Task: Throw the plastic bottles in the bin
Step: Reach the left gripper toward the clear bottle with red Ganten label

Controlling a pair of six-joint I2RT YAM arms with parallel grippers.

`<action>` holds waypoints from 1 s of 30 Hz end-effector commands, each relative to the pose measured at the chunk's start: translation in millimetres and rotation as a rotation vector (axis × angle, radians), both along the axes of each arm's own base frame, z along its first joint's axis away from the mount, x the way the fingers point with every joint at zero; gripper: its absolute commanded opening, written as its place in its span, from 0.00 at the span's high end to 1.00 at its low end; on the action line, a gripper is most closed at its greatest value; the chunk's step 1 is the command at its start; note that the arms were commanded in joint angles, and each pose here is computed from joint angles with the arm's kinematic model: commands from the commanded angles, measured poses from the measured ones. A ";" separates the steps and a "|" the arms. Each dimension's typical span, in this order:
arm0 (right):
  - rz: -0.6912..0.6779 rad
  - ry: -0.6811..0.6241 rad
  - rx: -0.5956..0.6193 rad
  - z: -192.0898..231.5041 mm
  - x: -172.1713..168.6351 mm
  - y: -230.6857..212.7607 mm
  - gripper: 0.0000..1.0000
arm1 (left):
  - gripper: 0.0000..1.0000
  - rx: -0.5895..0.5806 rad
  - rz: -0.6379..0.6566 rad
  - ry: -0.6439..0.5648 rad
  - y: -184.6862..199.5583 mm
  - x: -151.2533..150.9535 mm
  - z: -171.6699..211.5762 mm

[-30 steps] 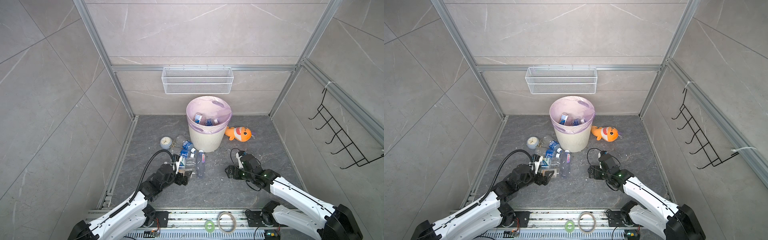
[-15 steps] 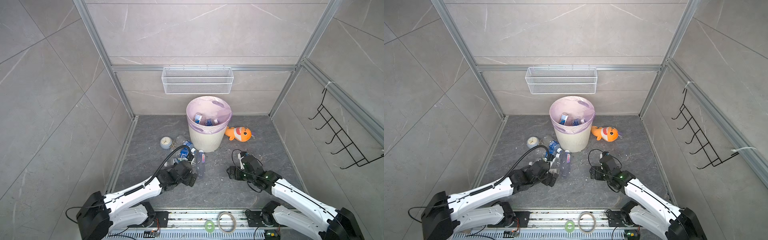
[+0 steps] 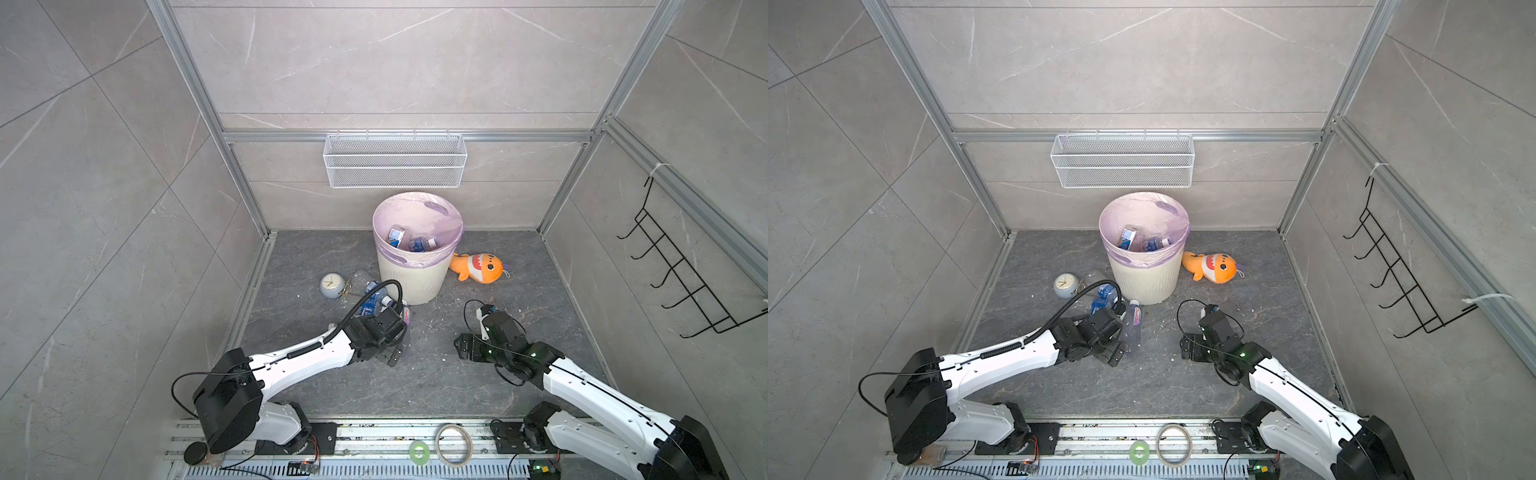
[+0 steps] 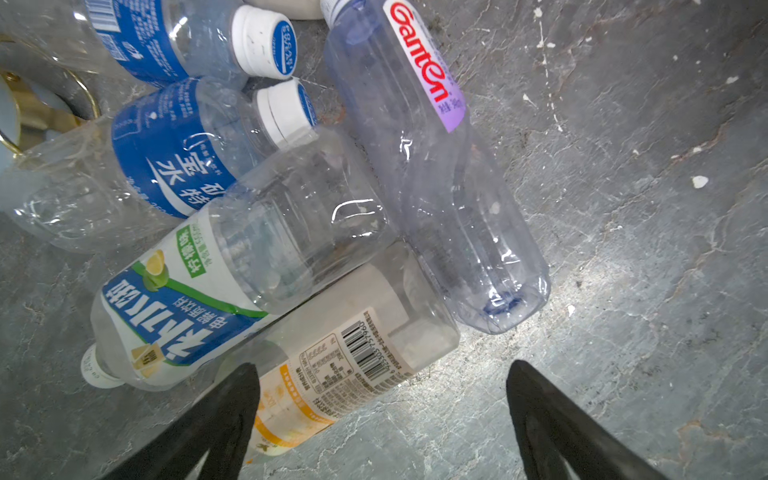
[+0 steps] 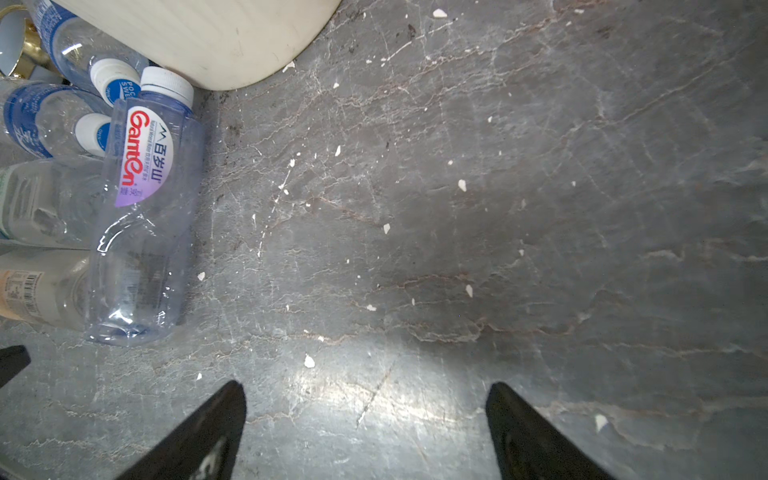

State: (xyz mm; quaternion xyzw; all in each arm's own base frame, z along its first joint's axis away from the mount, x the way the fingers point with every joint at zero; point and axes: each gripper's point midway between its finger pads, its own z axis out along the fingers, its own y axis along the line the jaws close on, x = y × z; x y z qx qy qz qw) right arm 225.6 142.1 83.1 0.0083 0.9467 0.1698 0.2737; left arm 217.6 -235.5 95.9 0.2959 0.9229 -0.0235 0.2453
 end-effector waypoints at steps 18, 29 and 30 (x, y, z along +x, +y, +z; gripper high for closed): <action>-0.016 -0.013 -0.029 14.1 -7.9 -11.1 0.09 | 0.21 -0.222 0.171 -0.007 -79.5 41.2 3.4; -0.016 -0.048 -0.072 19.6 -10.6 -22.0 0.08 | 0.27 -0.170 0.286 -0.064 -79.9 64.2 0.2; -0.016 -0.046 -0.073 17.3 -10.6 -21.9 0.09 | 0.27 -0.161 0.290 -0.068 -80.7 66.4 -0.4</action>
